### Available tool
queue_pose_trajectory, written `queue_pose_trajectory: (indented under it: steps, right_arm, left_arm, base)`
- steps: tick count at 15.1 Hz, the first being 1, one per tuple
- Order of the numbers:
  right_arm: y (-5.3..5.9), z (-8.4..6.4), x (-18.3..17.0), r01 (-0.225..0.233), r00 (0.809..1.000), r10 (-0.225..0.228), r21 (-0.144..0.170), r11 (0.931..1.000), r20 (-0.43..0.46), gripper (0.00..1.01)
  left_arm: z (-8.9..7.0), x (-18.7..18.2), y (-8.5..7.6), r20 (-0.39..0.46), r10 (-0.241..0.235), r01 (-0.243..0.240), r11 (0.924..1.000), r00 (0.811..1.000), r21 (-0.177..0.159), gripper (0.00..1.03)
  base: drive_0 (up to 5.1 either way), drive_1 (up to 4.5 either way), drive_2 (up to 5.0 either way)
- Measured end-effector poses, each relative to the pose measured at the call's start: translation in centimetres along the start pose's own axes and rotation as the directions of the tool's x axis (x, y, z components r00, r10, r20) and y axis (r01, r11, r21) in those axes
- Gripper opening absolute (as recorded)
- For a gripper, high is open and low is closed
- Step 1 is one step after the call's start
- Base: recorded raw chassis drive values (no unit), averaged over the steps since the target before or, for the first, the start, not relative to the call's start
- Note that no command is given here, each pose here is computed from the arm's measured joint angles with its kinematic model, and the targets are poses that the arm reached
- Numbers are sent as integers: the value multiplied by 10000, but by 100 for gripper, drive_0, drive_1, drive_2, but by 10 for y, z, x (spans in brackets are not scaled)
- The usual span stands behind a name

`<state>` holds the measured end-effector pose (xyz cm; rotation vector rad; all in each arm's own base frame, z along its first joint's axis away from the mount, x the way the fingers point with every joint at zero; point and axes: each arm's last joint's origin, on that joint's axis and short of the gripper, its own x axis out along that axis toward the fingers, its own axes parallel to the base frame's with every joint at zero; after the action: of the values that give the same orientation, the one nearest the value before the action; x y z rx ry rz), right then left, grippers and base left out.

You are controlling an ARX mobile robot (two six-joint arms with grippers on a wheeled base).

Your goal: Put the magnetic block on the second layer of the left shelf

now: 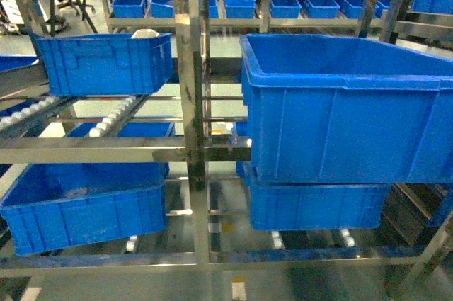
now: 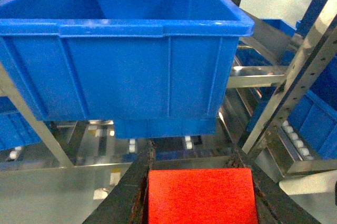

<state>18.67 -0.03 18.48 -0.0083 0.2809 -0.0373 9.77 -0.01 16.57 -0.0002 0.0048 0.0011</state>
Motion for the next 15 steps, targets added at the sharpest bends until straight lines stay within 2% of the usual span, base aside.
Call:
queue_pose_trajectory:
  steps: [6, 15]
  right_arm:
    - [0, 1, -1, 12, 9999, -12, 3, 10000, 111, 33]
    - [0, 1, 0, 12, 10000, -12, 1, 10000, 76, 33]
  left_arm:
    - [0, 0, 0, 11, -23, 23, 10000, 10000, 0, 98]
    - [0, 0, 0, 15, -27, 27, 10000, 10000, 0, 98]
  base:
    - [-3, 407, -412]
    - [0, 18, -17]
